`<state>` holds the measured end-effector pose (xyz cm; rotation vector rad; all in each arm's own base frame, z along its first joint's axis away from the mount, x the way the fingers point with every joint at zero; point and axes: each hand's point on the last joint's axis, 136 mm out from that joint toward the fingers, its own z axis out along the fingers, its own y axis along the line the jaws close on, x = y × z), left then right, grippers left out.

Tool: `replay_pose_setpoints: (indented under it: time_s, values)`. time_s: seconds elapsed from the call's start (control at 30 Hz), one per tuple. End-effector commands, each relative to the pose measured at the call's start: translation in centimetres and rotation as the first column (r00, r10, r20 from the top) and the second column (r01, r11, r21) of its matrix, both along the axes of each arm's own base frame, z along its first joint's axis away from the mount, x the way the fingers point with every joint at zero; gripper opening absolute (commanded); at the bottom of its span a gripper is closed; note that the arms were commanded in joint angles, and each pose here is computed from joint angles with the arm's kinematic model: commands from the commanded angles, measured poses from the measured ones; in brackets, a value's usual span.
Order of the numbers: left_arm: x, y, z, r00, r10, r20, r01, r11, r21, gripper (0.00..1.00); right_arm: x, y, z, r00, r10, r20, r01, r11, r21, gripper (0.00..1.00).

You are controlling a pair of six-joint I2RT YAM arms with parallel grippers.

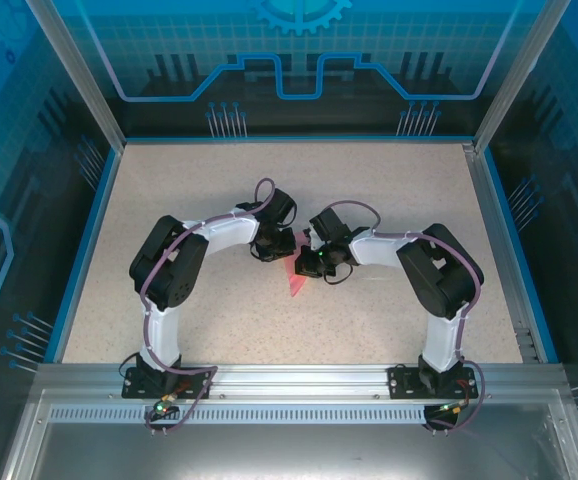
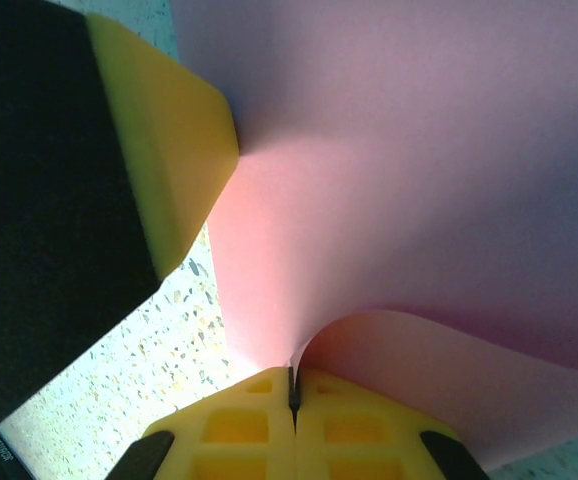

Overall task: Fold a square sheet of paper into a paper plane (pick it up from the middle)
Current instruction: Third fold the triangle at the center of the table.

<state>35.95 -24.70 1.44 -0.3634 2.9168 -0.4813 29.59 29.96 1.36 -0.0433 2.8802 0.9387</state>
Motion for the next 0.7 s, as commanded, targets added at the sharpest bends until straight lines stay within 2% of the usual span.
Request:
replay_pose_setpoints:
  time_s: [0.0,0.47,0.67]
  values:
    - [-1.41,0.10,-1.25,0.998,-0.030,-0.058,0.030,0.999,0.010,0.09,-0.90,0.14,-0.45,1.000,0.030,-0.009,-0.030,0.999,-0.038,0.05]
    - [-1.38,0.04,-1.22,0.998,-0.031,-0.057,0.031,0.999,0.007,0.09,-1.19,-0.08,-0.77,0.999,0.036,-0.016,-0.037,0.998,-0.047,0.06]
    - [-1.16,0.00,-0.32,0.999,-0.025,-0.043,0.025,1.000,-0.002,0.10,-1.27,-0.36,-1.23,0.999,0.030,-0.026,-0.031,0.997,-0.065,0.18]
